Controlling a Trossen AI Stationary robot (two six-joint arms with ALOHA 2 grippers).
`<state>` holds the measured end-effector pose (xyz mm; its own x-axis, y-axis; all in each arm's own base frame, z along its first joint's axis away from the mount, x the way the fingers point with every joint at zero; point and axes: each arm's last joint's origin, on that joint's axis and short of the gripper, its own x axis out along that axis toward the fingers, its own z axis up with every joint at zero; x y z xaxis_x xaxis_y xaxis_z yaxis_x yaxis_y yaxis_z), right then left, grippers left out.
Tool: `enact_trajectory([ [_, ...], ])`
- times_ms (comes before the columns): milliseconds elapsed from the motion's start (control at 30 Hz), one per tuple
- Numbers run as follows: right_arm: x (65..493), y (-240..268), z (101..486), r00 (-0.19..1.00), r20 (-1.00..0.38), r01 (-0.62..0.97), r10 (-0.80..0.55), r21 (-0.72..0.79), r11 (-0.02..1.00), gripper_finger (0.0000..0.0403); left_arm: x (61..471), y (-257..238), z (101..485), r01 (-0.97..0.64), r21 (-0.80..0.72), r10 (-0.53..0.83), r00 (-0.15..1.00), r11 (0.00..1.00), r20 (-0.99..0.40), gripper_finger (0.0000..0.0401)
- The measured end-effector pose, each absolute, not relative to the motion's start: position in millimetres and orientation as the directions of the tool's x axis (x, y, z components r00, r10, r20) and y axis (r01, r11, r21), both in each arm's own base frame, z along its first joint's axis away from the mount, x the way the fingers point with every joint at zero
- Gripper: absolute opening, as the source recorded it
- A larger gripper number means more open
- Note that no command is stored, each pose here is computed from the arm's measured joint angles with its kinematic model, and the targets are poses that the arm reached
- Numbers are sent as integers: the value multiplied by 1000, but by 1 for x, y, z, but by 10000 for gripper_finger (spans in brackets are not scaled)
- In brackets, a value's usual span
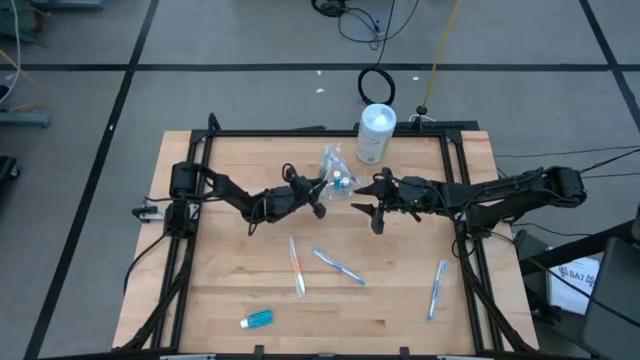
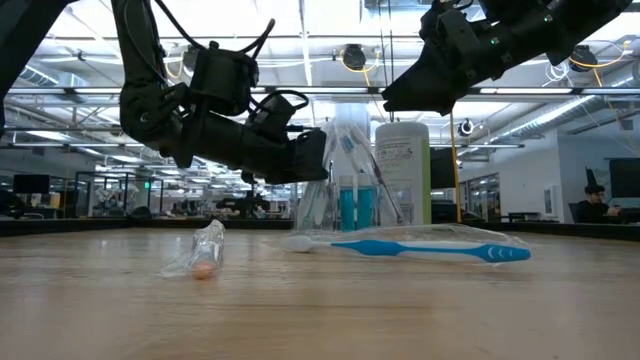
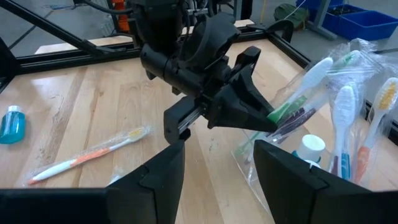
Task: Pick & Place toothbrushing station
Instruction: Put the green toothbrush into the transparent organizer, then put the right blue toothbrush into the transparent organizer
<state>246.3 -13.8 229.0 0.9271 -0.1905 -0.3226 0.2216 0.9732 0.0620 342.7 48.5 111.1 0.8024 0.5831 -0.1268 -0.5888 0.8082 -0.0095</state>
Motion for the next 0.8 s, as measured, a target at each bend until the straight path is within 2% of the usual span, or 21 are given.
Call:
enact_trajectory([
  [267,246,-14,228,925,-329,222,-191,61,973,187,343,47,113,-586,-8,580,805,811,-126,120],
  [467,246,-14,228,923,-335,223,-190,59,973,187,341,39,129,-616,18,613,781,788,-115,157],
  [800,245,-14,224,910,-371,220,-185,54,974,187,318,14,192,-576,69,579,799,814,-160,170],
])
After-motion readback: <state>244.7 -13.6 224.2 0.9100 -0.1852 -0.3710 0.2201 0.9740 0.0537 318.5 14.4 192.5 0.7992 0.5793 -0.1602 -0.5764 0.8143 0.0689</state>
